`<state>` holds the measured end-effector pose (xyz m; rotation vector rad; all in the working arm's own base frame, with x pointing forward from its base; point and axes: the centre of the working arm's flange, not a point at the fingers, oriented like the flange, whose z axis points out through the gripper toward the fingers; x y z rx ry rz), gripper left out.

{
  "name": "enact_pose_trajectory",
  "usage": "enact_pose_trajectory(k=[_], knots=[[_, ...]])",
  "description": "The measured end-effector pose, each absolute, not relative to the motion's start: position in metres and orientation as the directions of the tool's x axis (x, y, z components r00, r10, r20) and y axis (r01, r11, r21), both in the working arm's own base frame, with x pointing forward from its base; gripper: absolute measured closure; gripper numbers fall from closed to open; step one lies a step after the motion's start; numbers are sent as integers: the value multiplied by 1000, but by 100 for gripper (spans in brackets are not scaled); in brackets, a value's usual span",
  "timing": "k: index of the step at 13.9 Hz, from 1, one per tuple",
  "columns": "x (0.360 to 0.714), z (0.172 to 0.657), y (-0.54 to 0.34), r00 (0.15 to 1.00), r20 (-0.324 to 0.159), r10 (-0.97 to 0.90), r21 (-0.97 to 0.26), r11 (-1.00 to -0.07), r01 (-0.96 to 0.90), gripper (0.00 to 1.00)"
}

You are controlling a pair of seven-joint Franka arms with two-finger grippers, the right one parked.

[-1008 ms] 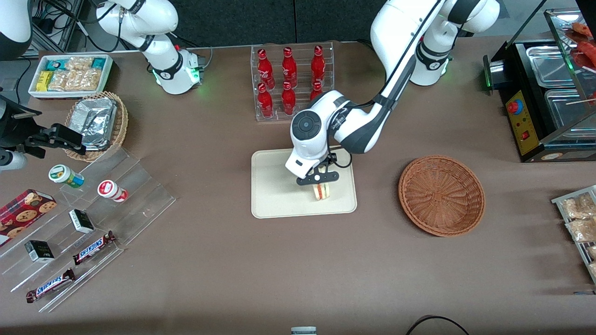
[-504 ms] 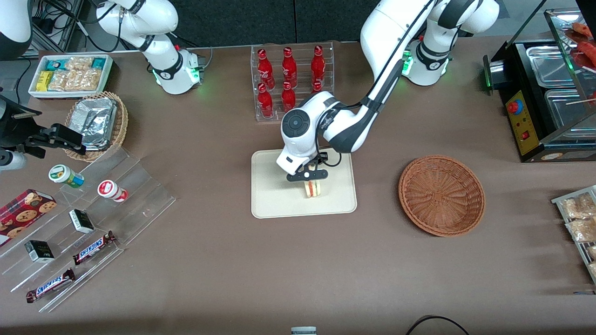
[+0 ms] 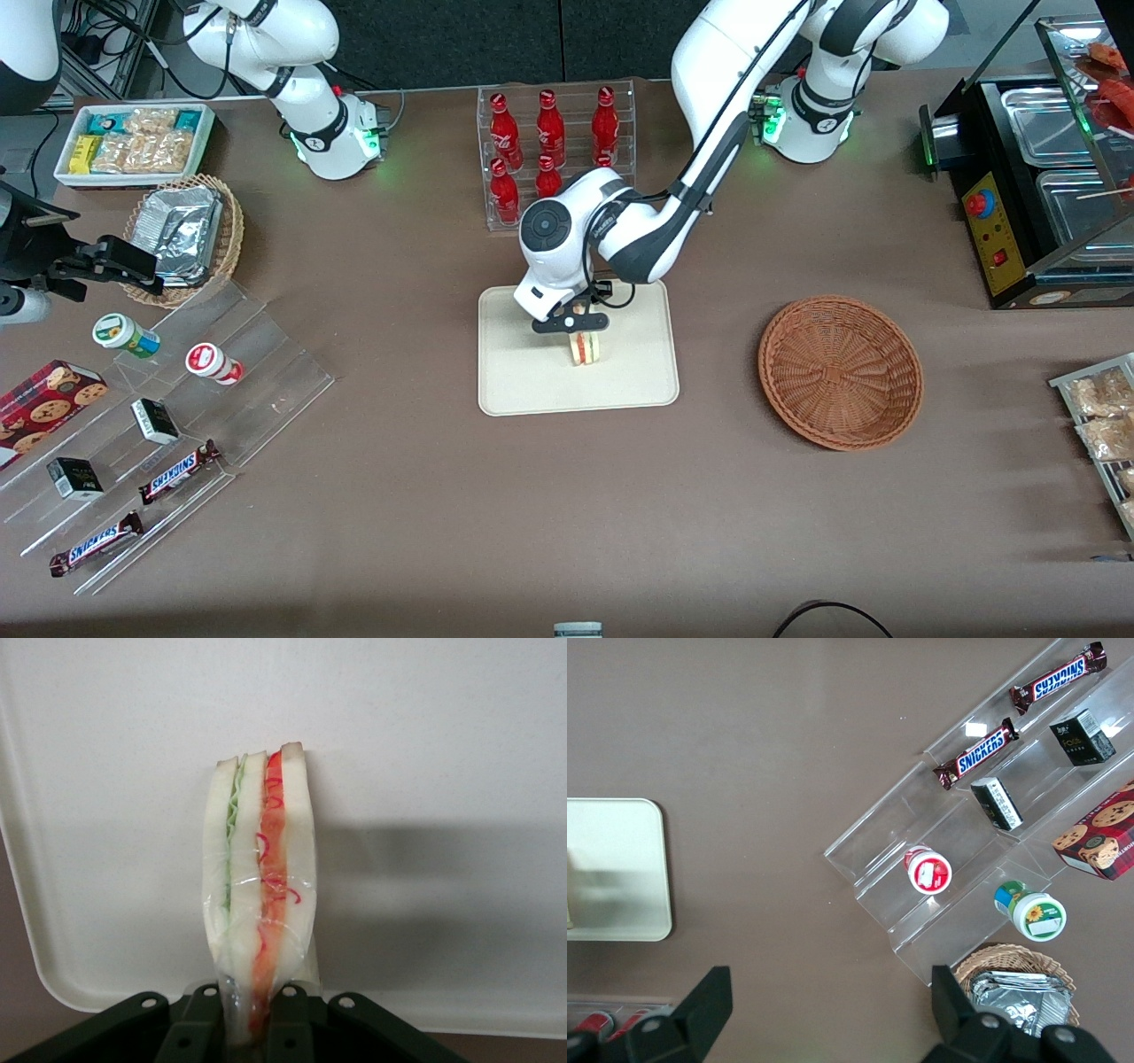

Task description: Place sandwich from basket to tray

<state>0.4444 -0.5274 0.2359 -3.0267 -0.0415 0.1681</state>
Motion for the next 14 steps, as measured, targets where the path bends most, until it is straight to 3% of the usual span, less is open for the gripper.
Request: enact_pose_trajectory(k=[3, 8, 12, 14], knots=[[446, 232, -525, 993, -110, 37, -116, -993, 25, 85], [453, 245, -531, 995, -91, 39, -95, -995, 30, 41], [467, 306, -525, 993, -76, 91, -94, -992, 84, 1], [482, 361, -499, 980, -73, 183, -105, -979, 175, 0]])
